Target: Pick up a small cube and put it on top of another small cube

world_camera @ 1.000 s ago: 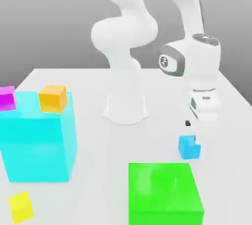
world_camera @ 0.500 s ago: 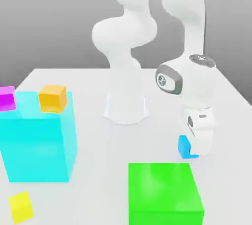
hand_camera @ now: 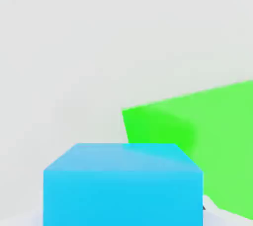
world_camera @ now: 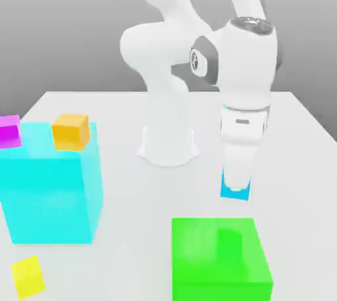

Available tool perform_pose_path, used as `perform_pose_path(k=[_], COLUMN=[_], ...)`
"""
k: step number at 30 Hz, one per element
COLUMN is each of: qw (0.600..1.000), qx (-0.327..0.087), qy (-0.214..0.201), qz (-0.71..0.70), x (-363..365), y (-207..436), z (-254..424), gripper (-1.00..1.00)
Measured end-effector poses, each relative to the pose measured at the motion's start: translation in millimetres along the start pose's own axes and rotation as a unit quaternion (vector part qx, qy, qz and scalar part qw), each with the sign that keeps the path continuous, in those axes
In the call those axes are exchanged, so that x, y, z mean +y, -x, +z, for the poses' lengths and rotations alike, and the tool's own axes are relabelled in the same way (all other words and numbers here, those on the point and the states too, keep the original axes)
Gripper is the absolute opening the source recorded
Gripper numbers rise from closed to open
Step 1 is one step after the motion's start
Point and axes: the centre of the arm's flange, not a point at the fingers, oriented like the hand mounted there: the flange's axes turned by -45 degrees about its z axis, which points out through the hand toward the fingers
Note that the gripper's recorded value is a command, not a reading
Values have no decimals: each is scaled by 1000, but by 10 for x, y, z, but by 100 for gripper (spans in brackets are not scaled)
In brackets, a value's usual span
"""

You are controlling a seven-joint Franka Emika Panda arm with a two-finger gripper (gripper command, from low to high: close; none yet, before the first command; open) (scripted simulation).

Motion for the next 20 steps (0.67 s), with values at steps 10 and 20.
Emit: perform_pose_path(k=[10,20], qw=[959,904], qx=[-5,-8], qy=[-1,-10], qz=[283,427], x=[1002,855], y=[2260,3695], z=[-1126,-1059], gripper=[-100,100])
